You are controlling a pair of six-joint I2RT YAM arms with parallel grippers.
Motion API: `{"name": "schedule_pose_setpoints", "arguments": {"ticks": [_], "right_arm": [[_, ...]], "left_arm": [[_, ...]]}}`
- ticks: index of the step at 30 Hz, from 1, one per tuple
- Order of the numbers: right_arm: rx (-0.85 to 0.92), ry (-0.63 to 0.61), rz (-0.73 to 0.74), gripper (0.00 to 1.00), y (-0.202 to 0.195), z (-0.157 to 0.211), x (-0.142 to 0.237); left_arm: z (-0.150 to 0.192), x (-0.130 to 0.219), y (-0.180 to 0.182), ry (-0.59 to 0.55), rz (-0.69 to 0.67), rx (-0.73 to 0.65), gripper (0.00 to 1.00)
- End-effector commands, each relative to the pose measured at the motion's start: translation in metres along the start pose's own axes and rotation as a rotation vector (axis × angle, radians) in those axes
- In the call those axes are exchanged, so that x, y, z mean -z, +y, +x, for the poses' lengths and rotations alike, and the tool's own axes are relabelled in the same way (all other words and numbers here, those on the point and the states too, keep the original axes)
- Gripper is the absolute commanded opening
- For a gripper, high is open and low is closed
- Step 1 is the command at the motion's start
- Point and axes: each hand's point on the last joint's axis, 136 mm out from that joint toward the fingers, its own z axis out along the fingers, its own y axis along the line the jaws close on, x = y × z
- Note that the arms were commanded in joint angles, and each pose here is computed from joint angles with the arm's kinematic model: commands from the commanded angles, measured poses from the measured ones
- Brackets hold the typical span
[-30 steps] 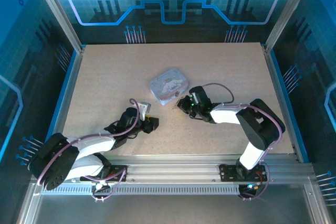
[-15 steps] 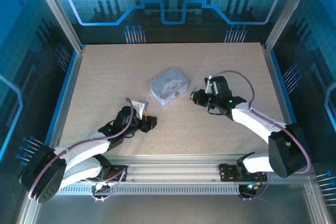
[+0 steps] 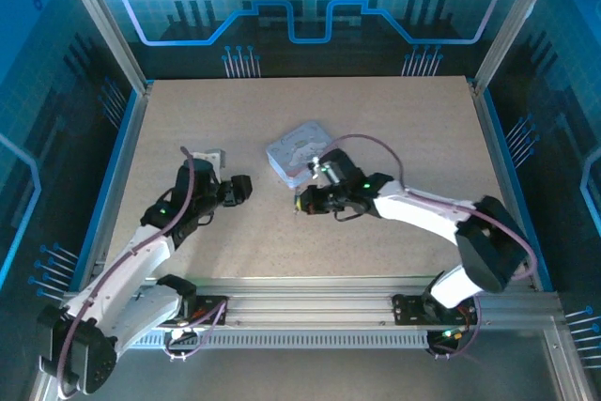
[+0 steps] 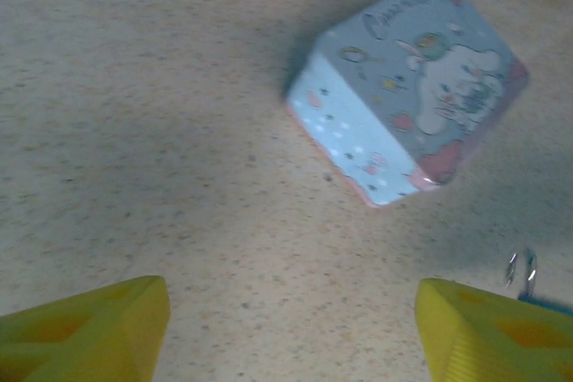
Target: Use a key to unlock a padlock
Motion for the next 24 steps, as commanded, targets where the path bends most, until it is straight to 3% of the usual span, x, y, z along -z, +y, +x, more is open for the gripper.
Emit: {"name": "schedule_pose_setpoints", "arguments": {"ticks": [1, 7, 14, 19, 24], "right_arm": [[0.011, 0.035, -0.112, 0.00, 0.054, -0.004, -0.027], [-0.051, 0.108, -0.127, 0.00, 0.077, 0.002, -0.078], [-0.058, 0.125, -0.081, 0.00, 0.082, -0.011, -0.117], [-0.078, 0.151, -0.023, 0.00, 0.062, -0.011, -0.135], [-0.084, 0.190, 0.056, 0.09, 0.039, -0.007, -0.140]], "left_arm": [[0.018, 0.005, 0.023, 0.131, -0.053, 0.128, 0.79], [0.019, 0.007, 0.032, 0.137, -0.043, 0.221, 0.99], [0.023, 0.010, 0.040, 0.127, -0.065, 0.233, 0.99], [0.023, 0.015, 0.048, 0.110, -0.108, 0.220, 0.99], [0.023, 0.018, 0.050, 0.105, -0.116, 0.206, 0.99]]}}
